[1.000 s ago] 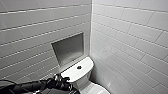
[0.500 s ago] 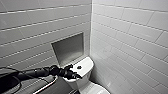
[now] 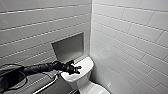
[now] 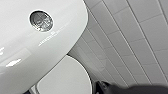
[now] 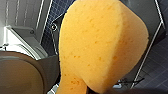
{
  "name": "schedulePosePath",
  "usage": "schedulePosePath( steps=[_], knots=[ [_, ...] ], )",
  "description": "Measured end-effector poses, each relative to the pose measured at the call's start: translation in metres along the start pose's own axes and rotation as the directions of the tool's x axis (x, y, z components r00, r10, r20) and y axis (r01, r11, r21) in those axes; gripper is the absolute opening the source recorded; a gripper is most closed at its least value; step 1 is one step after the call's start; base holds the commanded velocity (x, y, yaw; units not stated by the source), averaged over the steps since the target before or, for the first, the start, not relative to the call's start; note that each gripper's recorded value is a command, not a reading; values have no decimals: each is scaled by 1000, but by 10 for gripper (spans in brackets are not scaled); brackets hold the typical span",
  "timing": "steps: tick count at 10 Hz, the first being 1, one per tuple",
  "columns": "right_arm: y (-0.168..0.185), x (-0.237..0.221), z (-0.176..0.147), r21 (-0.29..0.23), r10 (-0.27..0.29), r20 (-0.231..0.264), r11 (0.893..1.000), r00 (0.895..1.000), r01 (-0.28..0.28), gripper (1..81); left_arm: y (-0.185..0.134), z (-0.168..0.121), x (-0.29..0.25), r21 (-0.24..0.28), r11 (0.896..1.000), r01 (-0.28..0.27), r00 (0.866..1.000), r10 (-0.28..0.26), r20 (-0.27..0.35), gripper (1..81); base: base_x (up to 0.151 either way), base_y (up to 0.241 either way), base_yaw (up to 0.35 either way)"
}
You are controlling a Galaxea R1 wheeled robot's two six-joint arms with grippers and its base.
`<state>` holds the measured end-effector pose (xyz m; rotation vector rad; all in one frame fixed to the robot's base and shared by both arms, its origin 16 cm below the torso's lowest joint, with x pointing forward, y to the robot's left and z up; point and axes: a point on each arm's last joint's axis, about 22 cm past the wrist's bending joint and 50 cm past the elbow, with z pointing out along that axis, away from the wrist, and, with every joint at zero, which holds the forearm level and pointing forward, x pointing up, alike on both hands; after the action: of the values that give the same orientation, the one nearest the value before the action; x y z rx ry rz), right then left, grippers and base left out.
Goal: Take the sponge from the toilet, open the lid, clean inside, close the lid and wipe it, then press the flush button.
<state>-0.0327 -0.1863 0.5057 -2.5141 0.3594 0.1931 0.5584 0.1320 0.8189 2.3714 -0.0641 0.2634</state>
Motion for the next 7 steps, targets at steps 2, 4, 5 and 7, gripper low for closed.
schedulePosePath(
  steps=[2, 4, 5, 7],
  knots=[
    [0, 1, 0, 0, 0, -4, 1000, 1000, 0, 10, -9, 6, 24, 29, 999, 30, 999, -29, -34, 811, 0, 0, 0],
    [-1, 1, 0, 1, 1, -6, 1000, 1000, -1, 10, -24, 15, 43, 63, 995, 72, 996, -68, -64, 811, 0, 0, 0],
    [-1, 1, 0, 2, 1, -6, 1000, 1000, -1, 10, -25, 19, 54, 74, 994, 79, 994, -73, -79, 811, 0, 0, 0],
    [-1, 1, 0, 2, 1, -7, 1000, 1000, -1, 10, -16, 25, 81, 85, 994, 76, 991, -66, -113, 811, 0, 0, 0]
  ],
)
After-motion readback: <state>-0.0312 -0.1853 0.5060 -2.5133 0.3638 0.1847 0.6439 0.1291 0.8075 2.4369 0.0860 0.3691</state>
